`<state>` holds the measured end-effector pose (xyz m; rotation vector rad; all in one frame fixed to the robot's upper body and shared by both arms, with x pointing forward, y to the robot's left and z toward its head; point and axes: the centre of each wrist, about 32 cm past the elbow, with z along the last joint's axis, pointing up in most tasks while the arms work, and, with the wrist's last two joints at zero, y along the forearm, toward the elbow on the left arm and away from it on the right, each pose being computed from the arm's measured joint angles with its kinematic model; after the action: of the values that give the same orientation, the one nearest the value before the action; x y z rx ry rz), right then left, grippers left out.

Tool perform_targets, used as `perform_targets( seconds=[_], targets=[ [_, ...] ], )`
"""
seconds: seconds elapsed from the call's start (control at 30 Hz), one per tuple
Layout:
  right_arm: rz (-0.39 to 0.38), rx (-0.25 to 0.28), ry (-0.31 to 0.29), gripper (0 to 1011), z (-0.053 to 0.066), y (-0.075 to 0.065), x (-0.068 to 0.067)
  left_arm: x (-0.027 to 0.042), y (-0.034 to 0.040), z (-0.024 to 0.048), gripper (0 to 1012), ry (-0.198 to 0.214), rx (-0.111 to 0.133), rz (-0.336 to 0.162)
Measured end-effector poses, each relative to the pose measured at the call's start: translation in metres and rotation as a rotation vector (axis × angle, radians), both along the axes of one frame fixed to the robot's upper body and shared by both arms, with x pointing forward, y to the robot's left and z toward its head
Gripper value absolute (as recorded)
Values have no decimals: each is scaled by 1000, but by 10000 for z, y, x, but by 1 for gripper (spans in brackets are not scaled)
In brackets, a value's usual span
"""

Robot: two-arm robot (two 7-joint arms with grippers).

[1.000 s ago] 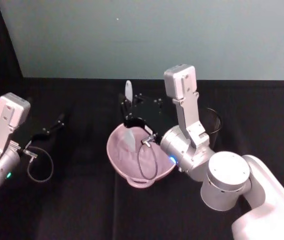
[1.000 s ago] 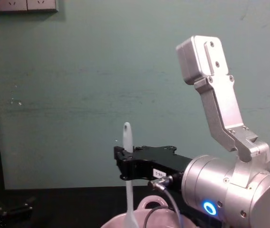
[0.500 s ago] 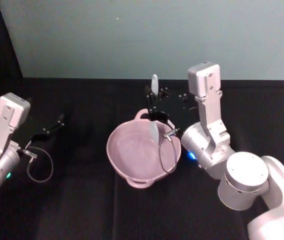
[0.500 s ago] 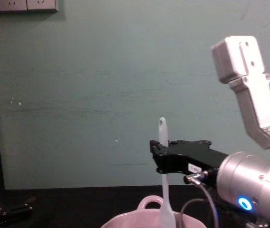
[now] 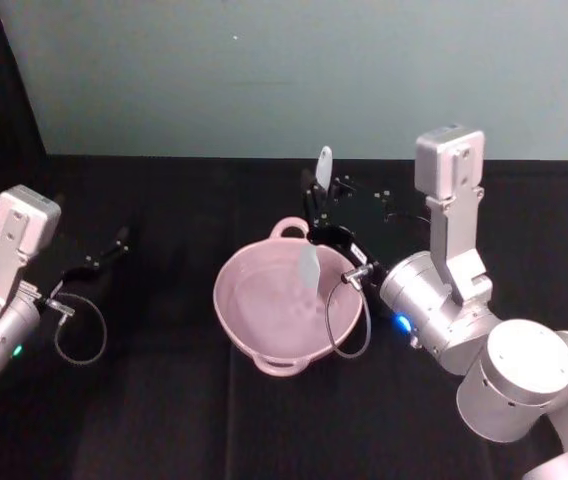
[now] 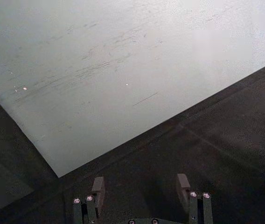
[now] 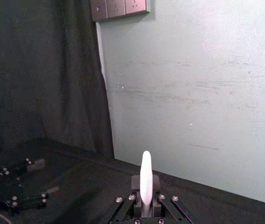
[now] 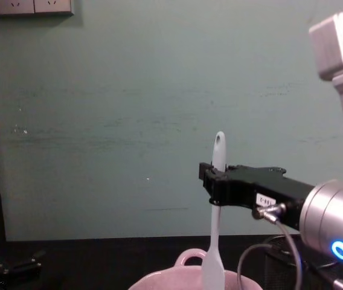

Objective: Use the one hand to pick up the spoon and stir the clear water in the bowl.

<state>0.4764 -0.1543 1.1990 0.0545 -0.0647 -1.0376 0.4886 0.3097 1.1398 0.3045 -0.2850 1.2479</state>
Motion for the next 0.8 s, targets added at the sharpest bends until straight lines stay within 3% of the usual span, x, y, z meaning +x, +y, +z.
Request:
perform_targets(
  seconds=[0.3,0.63,0.8],
  targets=[
    [-24,90,36,119,259,-106,-146,0,0,0,1011,0,0,0],
    [-94,188,15,119,599,-464,-241,0,0,0,1011,0,0,0],
    [-136,215,9,119,683,-613,-250,0,0,0,1011,0,0,0]
  ],
)
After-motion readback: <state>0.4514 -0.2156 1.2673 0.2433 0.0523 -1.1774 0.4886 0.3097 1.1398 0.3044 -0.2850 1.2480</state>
